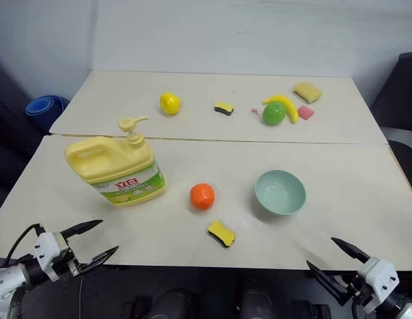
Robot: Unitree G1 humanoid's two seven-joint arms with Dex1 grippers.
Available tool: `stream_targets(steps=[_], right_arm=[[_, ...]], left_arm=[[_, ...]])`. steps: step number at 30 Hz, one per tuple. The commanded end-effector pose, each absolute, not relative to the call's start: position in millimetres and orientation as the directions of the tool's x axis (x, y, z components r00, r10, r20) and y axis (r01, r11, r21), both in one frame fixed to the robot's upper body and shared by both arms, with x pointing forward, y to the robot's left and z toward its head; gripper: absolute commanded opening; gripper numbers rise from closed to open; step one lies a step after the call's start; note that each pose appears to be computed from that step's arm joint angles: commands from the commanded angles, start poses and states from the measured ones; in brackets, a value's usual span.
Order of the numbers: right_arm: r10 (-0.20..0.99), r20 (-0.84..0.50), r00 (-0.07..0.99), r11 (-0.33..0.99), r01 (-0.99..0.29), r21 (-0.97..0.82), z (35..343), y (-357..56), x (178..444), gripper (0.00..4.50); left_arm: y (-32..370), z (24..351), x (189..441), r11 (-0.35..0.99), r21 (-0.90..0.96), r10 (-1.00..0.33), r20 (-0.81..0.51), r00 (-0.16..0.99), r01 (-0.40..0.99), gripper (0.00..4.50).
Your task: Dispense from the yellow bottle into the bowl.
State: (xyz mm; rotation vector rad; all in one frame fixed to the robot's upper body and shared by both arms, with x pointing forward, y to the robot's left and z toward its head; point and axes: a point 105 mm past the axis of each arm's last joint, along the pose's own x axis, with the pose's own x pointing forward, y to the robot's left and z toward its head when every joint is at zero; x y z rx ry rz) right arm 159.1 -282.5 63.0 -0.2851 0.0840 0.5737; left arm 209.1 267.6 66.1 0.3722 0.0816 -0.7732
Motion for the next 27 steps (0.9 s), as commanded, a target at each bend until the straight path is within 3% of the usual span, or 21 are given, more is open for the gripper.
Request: stream_targets(steps=[1,5,9,12,17,21,24,27], right_arm=[[0.535,-0.102,0.839,0.800,-0.541,-0.258,75,-278,162,4.50],[0.640,-0.073,0.765,0.735,-0.637,-0.231,94,-248,168,4.50],[0.785,-0.157,0.599,0.591,-0.800,-0.097,106,-188,175,4.50],[0.791,-0.226,0.569,0.575,-0.817,-0.046,101,-159,188,4.50],[0.797,-0.331,0.505,0.524,-0.851,-0.036,83,-111,211,4.50],[0.709,-0.419,0.568,0.582,-0.806,-0.108,59,-108,237,4.50],[0.696,-0.490,0.525,0.556,-0.826,-0.095,37,-103,238,4.50],[0.718,-0.473,0.510,0.541,-0.837,-0.081,33,-96,241,3.92]], left_arm=[[259,72,210,0.648,0.266,-0.685,-0.207,0.699,0.714,4.48],[244,77,204,0.565,0.152,-0.773,-0.245,0.585,0.811,4.48],[219,113,207,0.478,0.175,-0.856,-0.126,0.501,0.861,4.48],[201,118,204,0.370,0.240,-0.897,-0.159,0.412,0.898,4.48],[190,126,207,0.324,0.226,-0.918,-0.161,0.363,0.919,4.48],[186,130,209,0.316,0.222,-0.919,-0.169,0.355,0.922,4.48],[182,132,210,0.309,0.220,-0.922,-0.170,0.348,0.925,4.48],[179,133,209,0.297,0.210,-0.926,-0.172,0.335,0.931,4.50]])
